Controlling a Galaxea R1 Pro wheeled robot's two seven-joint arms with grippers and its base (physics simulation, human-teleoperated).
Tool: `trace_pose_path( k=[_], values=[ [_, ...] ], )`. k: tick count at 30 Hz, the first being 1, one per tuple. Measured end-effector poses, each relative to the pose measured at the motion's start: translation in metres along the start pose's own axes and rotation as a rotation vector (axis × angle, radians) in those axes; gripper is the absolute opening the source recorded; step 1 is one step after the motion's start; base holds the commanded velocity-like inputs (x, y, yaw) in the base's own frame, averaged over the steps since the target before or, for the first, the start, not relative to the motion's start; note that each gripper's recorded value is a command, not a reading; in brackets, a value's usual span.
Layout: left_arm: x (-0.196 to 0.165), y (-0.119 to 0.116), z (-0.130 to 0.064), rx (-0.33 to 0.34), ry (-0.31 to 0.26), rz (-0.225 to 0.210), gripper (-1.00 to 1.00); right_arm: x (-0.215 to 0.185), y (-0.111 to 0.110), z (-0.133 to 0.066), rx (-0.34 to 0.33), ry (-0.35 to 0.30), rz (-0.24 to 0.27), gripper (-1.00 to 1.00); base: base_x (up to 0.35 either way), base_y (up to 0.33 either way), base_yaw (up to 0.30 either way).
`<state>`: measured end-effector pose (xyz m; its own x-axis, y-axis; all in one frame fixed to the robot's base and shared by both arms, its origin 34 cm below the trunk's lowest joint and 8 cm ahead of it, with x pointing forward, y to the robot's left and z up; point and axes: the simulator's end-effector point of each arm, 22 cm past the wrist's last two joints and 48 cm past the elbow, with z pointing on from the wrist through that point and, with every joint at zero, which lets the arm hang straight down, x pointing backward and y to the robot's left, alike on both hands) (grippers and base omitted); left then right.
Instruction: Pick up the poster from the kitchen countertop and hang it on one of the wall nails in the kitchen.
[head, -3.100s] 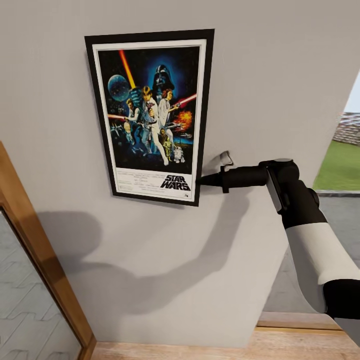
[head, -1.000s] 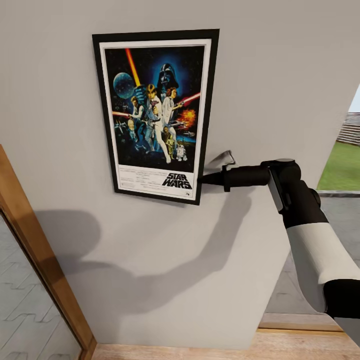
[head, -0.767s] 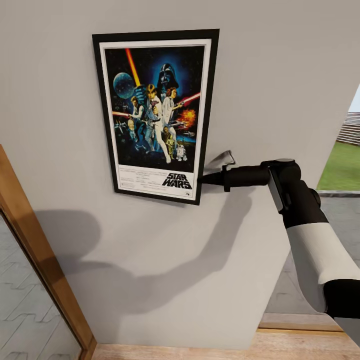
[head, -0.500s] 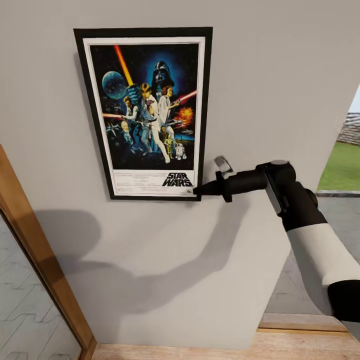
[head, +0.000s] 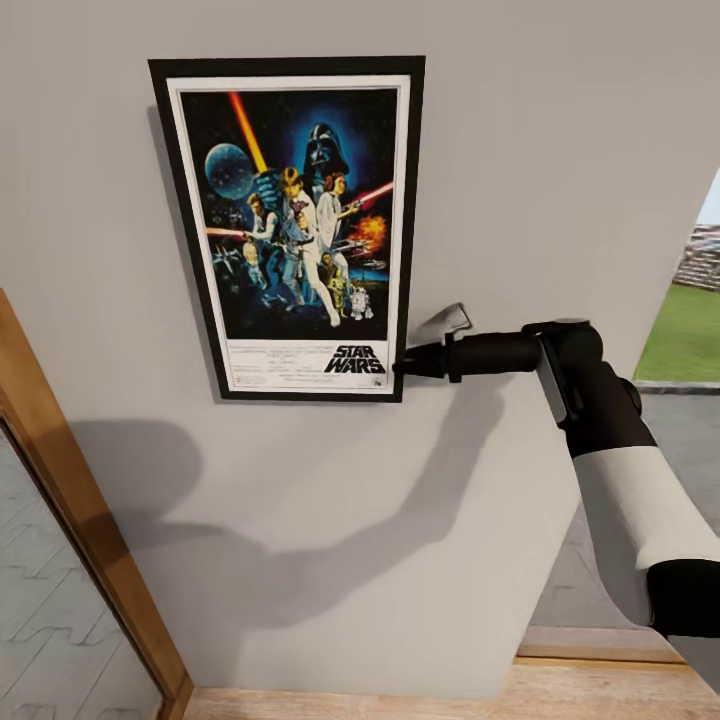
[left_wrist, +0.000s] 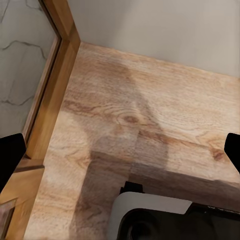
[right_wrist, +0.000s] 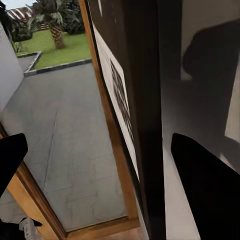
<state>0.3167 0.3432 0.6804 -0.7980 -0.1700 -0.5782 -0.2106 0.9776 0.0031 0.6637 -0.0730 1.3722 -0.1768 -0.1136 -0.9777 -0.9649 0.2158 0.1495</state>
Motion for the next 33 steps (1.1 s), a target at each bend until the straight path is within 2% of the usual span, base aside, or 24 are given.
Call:
trace_pose_path(
  k=[6,9,11,12,16,17,18,19,20,24,29,30,33],
  values=[
    [0.0,0.0,0.0,0.0,0.001,0.0,1.0,0.001,-0.004,0.0,0.012,0.004,-0.003,1.0,-0.088,-0.016,0.0],
    [0.0,0.0,0.0,0.0,0.0,0.0,1.0,0.0,0.001,0.0,-0.004,-0.003,0.005,1.0,-0.192,-0.007,0.0],
    [0.0,0.0,0.0,0.0,0.001,0.0,1.0,0.004,-0.004,0.0,0.012,0.006,-0.002,1.0,-0.148,-0.002,0.0],
    [0.0,0.0,0.0,0.0,0.001,0.0,1.0,0.014,-0.005,0.001,0.01,0.01,0.013,1.0,-0.163,-0.001,0.0],
    [0.0,0.0,0.0,0.0,0.001,0.0,1.0,0.023,-0.004,0.002,0.003,0.012,0.023,1.0,-0.162,0.0,0.0],
    [0.0,0.0,0.0,0.0,0.001,0.0,1.0,0.047,-0.003,0.005,-0.007,0.018,0.045,1.0,-0.014,0.0,0.0],
    [0.0,0.0,0.0,0.001,-0.001,-0.002,1.0,0.094,0.006,0.011,-0.047,0.019,0.017,1.0,-0.011,0.0,0.0],
    [0.0,0.0,0.0,0.001,0.001,-0.002,1.0,0.157,0.015,0.016,-0.067,0.039,0.108,1.0,-0.007,0.0,0.0],
    [0.0,0.0,0.0,0.001,0.0,-0.002,1.0,0.169,0.021,0.017,-0.079,0.036,0.079,1.0,-0.006,0.0,0.0],
    [0.0,0.0,0.0,0.002,0.0,-0.002,1.0,0.225,0.042,0.02,-0.113,0.021,0.1,1.0,-0.003,0.0,0.0],
    [0.0,0.0,0.0,0.002,0.0,-0.002,1.0,0.3,0.074,0.02,-0.143,-0.022,0.172,1.0,-0.001,0.0,0.0],
    [0.0,0.0,0.0,0.002,0.0,-0.002,1.0,0.331,0.085,0.019,-0.143,-0.031,0.197,1.0,0.0,0.0,0.0],
    [0.0,0.0,0.0,0.002,0.0,-0.003,1.0,0.379,0.1,0.016,-0.134,-0.032,0.244,1.0,0.0,0.0,0.0]
  ],
)
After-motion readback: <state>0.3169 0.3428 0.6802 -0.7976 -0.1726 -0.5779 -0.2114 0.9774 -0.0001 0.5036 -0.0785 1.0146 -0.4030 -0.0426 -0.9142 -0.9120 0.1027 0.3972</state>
